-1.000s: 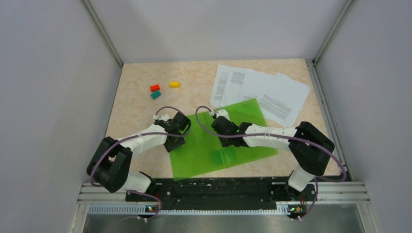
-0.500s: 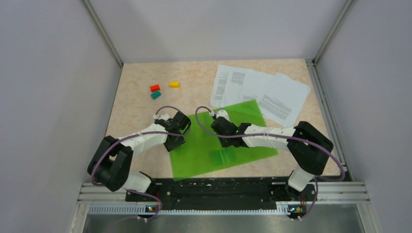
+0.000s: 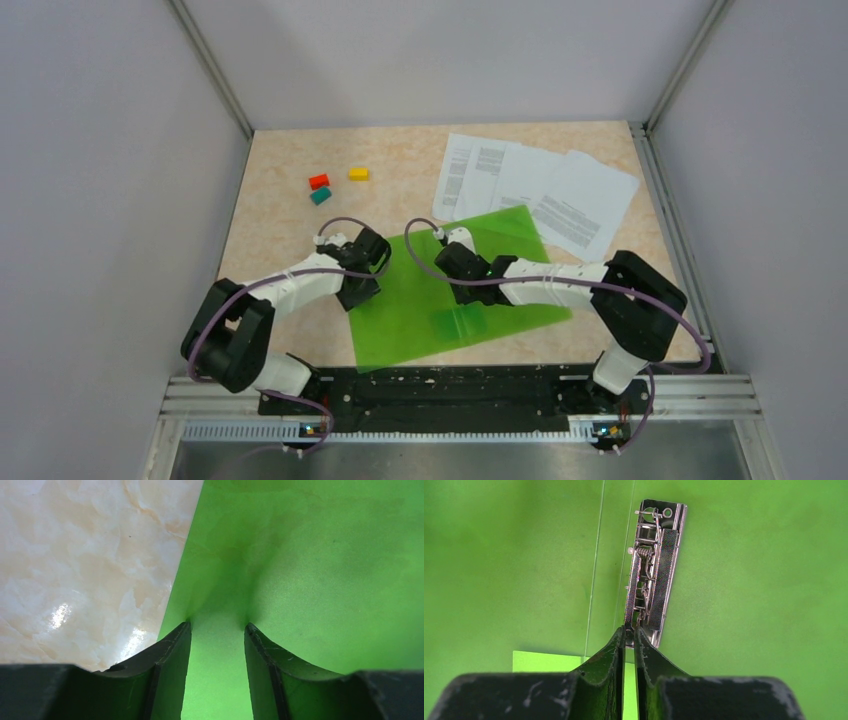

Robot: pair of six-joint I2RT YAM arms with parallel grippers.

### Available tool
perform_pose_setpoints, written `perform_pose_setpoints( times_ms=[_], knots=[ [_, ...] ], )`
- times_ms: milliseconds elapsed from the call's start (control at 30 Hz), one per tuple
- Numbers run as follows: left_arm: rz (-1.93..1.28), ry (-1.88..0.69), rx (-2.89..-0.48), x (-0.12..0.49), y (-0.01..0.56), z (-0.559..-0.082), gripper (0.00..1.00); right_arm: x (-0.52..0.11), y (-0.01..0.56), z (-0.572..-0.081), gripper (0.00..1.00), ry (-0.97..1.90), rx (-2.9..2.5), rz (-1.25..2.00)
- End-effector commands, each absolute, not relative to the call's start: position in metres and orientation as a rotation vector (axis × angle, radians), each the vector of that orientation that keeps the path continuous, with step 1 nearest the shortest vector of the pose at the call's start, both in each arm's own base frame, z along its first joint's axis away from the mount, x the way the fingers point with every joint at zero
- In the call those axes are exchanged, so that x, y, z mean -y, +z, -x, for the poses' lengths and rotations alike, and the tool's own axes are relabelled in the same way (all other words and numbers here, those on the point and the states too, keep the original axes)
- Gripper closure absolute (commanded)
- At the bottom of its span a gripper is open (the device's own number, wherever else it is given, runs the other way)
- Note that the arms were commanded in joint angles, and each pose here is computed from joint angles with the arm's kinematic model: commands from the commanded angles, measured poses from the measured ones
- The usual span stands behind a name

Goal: Put the files into the folder

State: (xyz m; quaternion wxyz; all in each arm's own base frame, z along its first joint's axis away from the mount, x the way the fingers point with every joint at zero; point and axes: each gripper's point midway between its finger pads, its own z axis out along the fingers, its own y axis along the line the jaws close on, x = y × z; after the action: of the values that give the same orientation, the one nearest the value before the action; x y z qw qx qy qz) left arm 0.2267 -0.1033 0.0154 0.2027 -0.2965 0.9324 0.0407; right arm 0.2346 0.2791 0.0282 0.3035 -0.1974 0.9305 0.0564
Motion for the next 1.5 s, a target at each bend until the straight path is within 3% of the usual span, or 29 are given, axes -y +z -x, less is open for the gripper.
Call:
perform_pose_setpoints(
  times_ms=[0, 867, 1467],
  knots=[
    [0.895, 0.165, -2.653, 0.094, -0.008, -0.211, 0.51, -0.252, 0.006, -0.215, 0.92, 0.031, -2.541, 0.547],
    [0.973, 0.197, -2.665, 0.077, -0.012, -0.212, 0.50, -0.186, -0.022, -0.200, 0.95, -0.409, -2.600, 0.494],
    [0.977, 0.264, -2.663, 0.068, -0.013, -0.210, 0.49, -0.184, -0.009, -0.202, 0.95, -0.382, -2.592, 0.458]
  ],
)
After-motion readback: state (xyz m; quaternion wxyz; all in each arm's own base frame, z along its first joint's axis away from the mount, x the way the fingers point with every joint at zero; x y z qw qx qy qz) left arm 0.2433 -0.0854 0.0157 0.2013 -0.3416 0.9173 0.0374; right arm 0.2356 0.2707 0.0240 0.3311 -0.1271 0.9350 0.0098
